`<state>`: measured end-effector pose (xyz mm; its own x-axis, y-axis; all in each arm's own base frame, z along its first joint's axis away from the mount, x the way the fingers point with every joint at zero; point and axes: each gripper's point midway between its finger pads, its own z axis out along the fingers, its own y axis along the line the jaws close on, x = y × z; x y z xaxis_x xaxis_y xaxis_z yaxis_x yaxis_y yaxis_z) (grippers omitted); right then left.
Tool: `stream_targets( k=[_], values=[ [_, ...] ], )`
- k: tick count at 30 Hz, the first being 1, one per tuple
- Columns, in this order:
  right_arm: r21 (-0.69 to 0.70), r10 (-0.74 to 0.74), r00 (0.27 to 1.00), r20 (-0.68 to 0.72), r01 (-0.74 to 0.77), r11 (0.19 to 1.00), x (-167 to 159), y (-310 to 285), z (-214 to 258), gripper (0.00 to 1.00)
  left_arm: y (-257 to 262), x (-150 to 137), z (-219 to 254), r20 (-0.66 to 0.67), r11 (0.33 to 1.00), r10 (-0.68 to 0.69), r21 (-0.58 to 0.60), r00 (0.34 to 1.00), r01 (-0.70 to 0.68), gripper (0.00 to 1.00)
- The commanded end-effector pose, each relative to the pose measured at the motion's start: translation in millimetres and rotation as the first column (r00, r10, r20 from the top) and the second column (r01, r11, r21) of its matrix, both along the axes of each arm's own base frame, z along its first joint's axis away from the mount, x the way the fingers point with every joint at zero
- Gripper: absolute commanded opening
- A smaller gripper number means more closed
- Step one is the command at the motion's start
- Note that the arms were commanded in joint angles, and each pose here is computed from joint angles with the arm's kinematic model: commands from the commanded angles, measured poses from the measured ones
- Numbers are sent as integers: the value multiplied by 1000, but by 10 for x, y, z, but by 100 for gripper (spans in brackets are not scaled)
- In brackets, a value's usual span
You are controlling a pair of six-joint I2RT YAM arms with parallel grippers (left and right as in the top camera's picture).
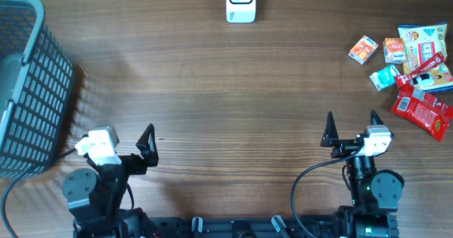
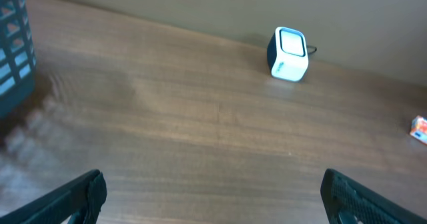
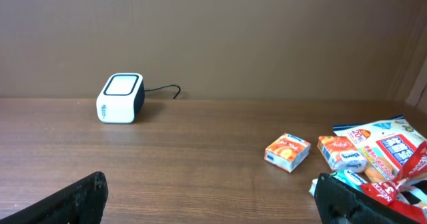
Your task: Scan the item barcode
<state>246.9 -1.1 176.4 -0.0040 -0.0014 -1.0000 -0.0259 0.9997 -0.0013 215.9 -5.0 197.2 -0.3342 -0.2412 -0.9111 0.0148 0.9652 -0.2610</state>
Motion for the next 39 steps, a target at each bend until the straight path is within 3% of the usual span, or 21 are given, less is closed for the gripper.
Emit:
stream_targets(
  k=[1,13,39],
  values=[
    [7,-12,1000,9,12,1000,-4,-24,-4,100,-7,45,-49,73,1000,-15,27,997,13,100],
    [7,-12,1000,9,12,1000,-4,-24,-4,100,1,204,-2,313,996,-36,87,949,10,100],
    [8,-12,1000,9,12,1000,-4,-24,-4,100,36,273,82,429,997,8,68,903,-41,100]
  ],
)
